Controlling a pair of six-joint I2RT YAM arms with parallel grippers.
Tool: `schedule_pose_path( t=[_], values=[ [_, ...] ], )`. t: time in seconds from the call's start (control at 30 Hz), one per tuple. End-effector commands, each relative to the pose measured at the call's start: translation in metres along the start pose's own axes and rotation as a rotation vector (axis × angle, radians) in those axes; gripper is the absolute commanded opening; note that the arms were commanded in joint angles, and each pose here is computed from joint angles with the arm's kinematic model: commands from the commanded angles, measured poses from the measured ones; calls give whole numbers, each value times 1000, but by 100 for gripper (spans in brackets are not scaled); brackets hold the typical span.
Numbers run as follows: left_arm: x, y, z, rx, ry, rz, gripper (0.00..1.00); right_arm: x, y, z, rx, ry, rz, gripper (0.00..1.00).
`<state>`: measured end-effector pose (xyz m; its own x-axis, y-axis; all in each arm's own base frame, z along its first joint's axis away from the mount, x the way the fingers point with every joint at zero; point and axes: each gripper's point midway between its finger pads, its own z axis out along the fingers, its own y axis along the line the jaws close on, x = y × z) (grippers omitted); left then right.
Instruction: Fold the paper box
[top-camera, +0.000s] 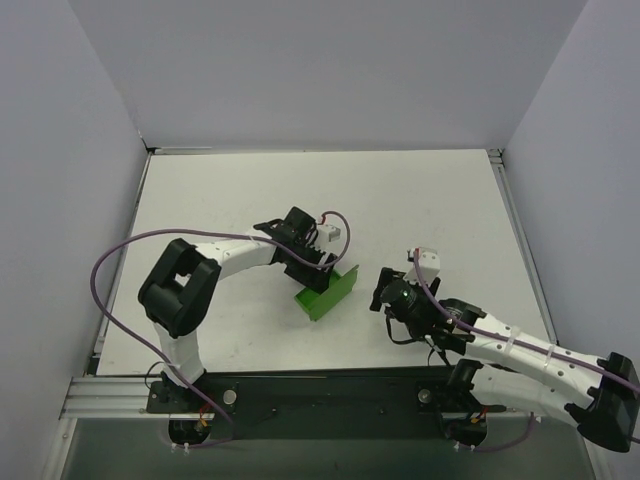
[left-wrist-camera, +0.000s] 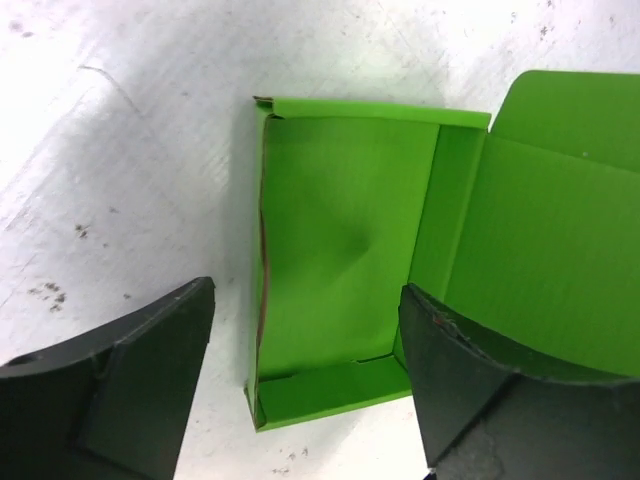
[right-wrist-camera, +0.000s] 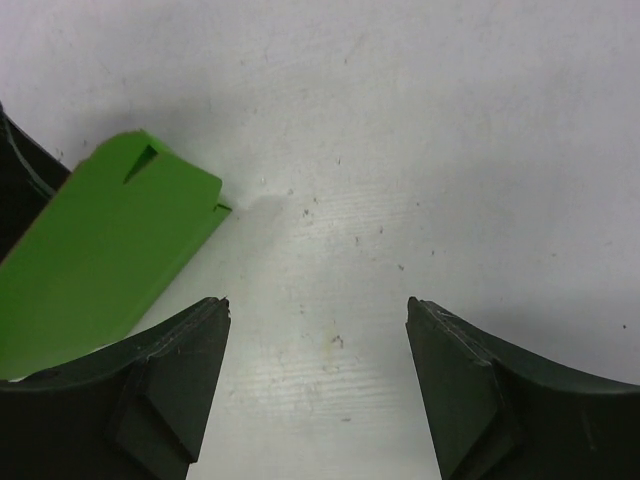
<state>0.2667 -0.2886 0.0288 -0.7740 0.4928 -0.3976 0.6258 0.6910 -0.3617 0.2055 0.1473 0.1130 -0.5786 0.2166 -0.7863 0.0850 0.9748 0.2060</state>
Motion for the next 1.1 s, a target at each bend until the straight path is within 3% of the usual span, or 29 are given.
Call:
schedule_pose_path(
  t=[0.0,0.27,0.4,0.57,0.7,0.87,1.07],
  values=[
    [-21,10,-25,-40,-105,-27,88,41,-3,2,-16,151,-10,72],
    [-32,37,-67,-158,-267,-175,88,66,31,22,-115,235,66,69],
    [-17,17,-57,-46,-416,-323,84,65,55,39,-193,271,137,65],
    [-18,-18,-68,114,-614,-293,84,51,72,74,-232,292,169,64],
    [-2,-56,-73,229,-680,-235,84,12,76,107,-250,224,187,63],
    [28,-121,-75,360,-679,-87,83,-11,119,130,-430,244,143,63],
    [48,-114,-81,305,-648,-102,84,-34,119,132,-436,237,76,65]
  ],
)
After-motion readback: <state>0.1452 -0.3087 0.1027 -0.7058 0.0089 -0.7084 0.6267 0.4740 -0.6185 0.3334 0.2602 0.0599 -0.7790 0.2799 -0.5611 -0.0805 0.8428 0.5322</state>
